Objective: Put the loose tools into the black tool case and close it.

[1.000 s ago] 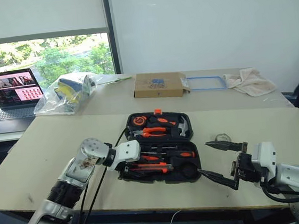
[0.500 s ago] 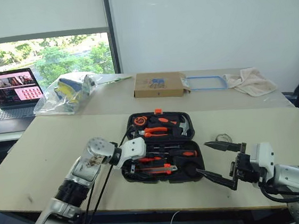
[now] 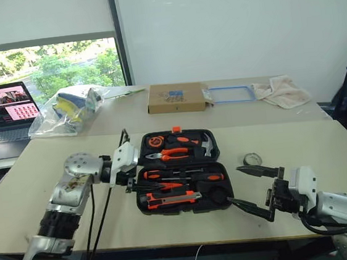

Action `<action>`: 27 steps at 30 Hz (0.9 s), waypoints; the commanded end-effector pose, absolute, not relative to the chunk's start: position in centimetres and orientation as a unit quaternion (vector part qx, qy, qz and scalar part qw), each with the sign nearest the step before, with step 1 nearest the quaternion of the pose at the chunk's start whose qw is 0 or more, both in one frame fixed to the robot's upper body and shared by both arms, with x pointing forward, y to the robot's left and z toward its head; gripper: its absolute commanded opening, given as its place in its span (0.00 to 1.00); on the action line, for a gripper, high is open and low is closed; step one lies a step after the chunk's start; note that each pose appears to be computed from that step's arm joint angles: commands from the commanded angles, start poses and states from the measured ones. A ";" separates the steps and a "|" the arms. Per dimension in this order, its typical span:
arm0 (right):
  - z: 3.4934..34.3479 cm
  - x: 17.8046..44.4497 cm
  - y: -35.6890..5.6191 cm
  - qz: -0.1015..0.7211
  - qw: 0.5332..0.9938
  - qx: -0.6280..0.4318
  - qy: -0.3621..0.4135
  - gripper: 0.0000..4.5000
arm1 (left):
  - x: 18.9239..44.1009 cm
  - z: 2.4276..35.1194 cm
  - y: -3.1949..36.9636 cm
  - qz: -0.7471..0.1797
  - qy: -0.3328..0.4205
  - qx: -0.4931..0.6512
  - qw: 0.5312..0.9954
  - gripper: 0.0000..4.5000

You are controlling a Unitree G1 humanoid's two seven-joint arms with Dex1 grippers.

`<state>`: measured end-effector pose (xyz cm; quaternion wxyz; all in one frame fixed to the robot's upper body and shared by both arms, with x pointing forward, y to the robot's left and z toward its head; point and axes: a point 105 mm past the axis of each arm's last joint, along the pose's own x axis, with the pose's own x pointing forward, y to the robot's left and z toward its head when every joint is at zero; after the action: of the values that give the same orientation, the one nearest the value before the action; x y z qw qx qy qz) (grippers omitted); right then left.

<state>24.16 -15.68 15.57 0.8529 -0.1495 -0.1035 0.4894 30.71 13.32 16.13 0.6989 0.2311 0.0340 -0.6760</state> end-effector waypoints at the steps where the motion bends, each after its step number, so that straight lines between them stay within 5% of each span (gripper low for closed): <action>1: 16.1 23.9 -15.6 0.491 0.849 -0.154 -0.118 1.00 | 30.4 15.6 14.0 -0.673 0.033 0.256 0.693 0.27; 5: 16.1 23.9 -15.7 0.492 0.849 -0.154 -0.116 1.00 | 31.1 14.6 13.9 -0.651 0.038 0.270 0.708 0.02; 21: 16.0 23.9 -15.7 0.490 0.850 -0.153 -0.115 1.00 | 30.9 12.2 12.0 -0.655 0.048 0.277 0.701 0.02; 27: 15.9 23.9 -15.5 0.490 0.851 -0.151 -0.118 1.00 | 30.7 9.4 12.4 -0.643 0.117 0.302 0.694 0.02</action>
<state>24.05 -15.53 15.26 0.8516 -0.1458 -0.0991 0.4937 31.06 12.06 11.73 0.6999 0.2962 0.0569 -0.6475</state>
